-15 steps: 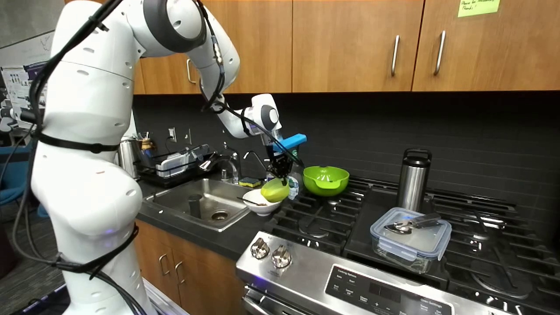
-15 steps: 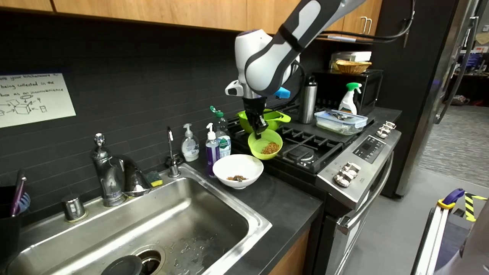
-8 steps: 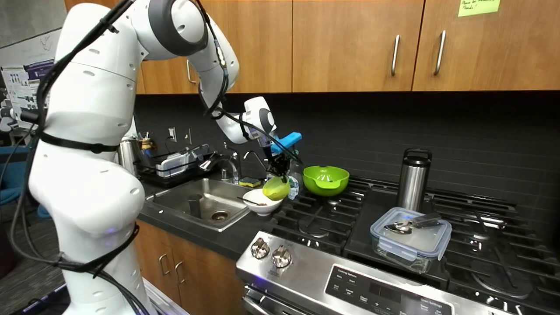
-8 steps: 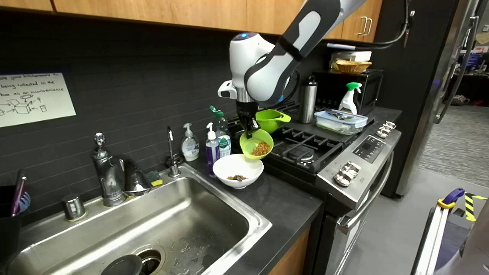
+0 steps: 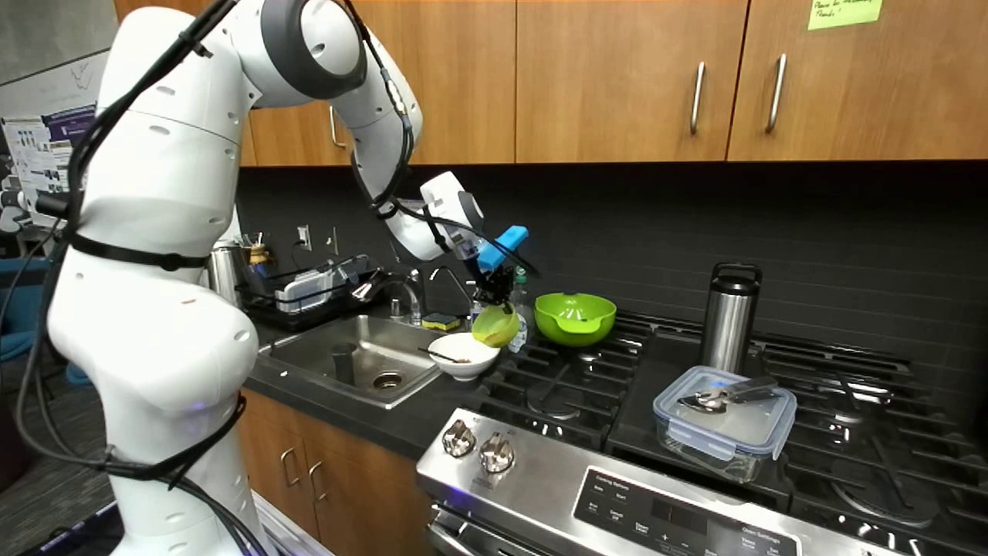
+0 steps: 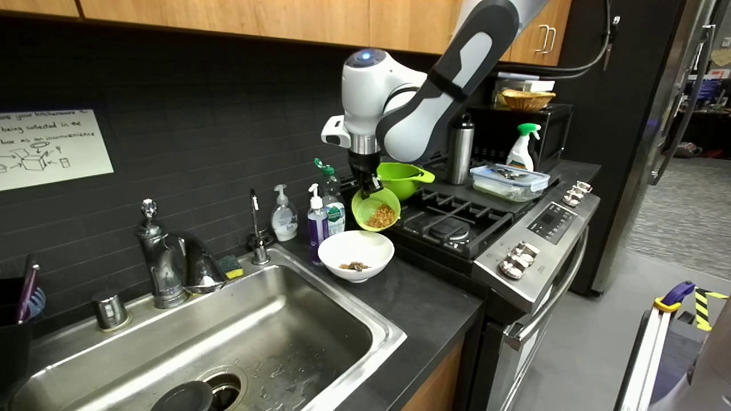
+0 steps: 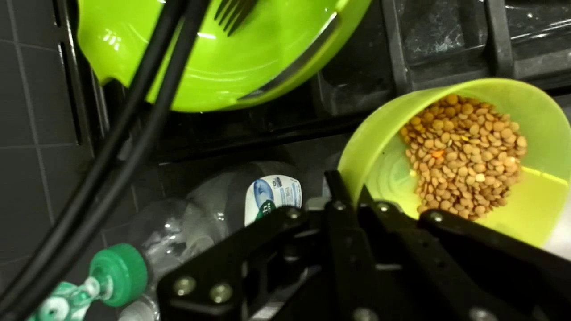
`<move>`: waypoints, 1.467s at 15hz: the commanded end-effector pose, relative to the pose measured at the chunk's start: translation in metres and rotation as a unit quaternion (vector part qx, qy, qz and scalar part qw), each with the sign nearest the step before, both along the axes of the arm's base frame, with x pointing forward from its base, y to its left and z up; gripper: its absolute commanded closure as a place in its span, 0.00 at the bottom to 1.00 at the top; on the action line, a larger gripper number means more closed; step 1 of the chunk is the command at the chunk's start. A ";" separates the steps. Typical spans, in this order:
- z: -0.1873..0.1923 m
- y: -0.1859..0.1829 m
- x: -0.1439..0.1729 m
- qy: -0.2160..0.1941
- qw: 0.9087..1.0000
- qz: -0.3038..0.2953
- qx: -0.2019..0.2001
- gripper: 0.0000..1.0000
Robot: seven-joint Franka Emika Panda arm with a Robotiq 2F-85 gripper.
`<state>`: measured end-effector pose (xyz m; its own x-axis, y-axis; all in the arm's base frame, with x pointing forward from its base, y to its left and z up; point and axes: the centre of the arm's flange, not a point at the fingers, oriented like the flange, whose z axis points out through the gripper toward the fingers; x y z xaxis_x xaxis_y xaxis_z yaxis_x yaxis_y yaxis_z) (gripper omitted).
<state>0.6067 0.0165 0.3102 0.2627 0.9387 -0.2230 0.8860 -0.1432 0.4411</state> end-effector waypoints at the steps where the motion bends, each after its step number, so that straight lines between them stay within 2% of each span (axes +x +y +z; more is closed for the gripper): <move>1: -0.002 0.003 -0.007 -0.034 0.999 -0.001 -0.026 0.99; 7: -0.006 0.011 -0.018 -0.068 0.996 0.005 -0.066 0.99; 15: -0.004 0.028 -0.030 -0.105 0.991 0.015 -0.084 0.99; 22: -0.006 0.037 -0.058 -0.143 0.983 0.038 -0.105 0.99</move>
<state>0.5740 0.0508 0.2980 0.2672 0.9054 -0.3298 0.7573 0.0143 0.6529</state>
